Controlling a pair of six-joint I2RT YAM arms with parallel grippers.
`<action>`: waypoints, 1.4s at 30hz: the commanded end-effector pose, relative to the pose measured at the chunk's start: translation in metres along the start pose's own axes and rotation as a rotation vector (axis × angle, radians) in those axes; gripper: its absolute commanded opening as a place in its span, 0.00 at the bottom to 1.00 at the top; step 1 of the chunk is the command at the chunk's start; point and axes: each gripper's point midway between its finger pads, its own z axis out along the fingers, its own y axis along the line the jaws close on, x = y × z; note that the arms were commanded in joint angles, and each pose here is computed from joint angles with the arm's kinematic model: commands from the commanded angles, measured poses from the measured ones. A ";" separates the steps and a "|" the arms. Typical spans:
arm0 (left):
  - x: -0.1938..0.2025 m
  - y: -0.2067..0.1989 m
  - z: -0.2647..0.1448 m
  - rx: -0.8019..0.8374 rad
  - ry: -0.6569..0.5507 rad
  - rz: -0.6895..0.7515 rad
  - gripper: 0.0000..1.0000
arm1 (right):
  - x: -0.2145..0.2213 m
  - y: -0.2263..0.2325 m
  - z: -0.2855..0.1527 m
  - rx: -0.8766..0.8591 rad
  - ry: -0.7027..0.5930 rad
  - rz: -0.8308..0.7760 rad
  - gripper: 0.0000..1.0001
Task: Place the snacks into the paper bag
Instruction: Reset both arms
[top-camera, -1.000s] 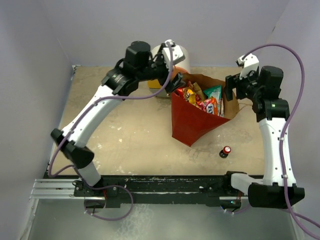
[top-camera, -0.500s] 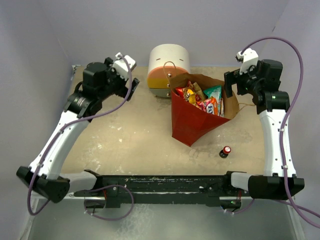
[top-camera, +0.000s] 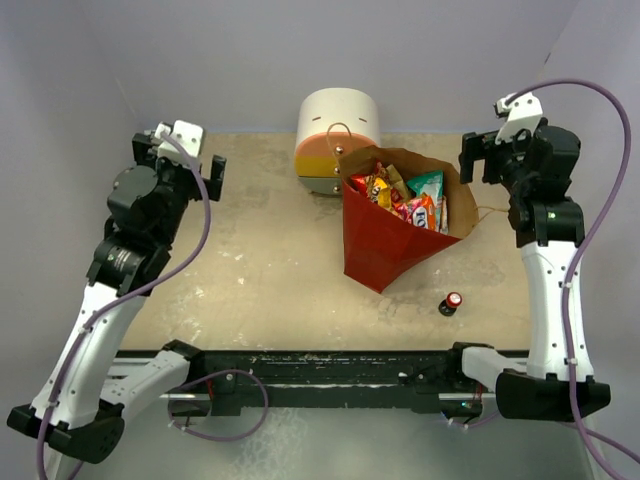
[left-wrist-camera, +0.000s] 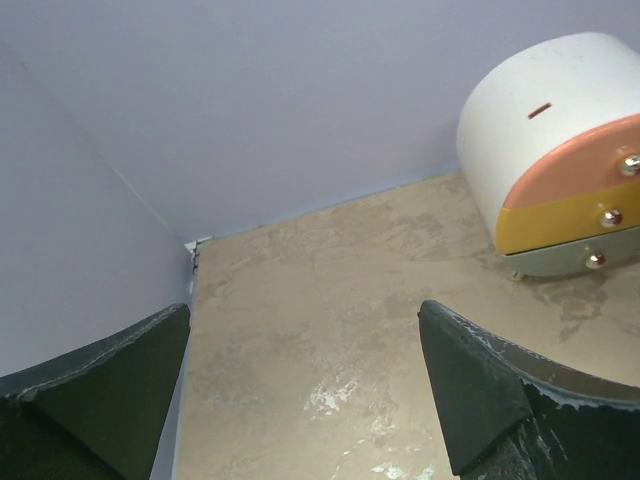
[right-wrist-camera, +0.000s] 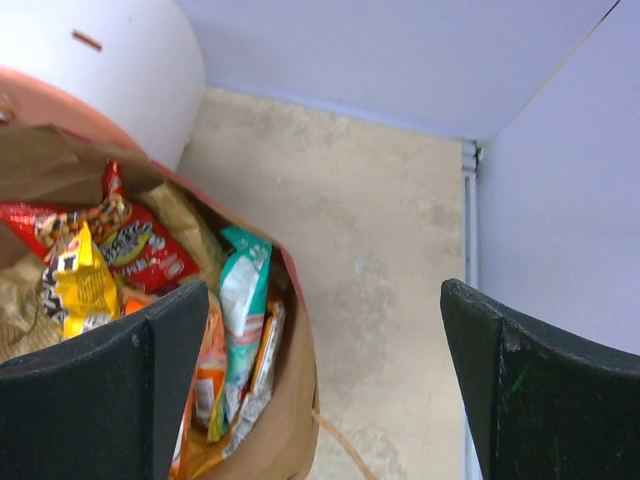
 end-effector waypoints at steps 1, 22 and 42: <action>-0.004 0.009 0.025 -0.099 -0.055 -0.069 0.99 | -0.038 -0.011 0.004 0.052 -0.173 0.004 1.00; 0.024 0.020 0.017 -0.148 0.029 0.010 0.99 | -0.030 -0.006 -0.041 0.078 -0.346 -0.007 1.00; 0.030 0.011 0.013 -0.056 0.040 -0.055 0.99 | -0.011 -0.013 -0.036 0.099 -0.315 -0.041 1.00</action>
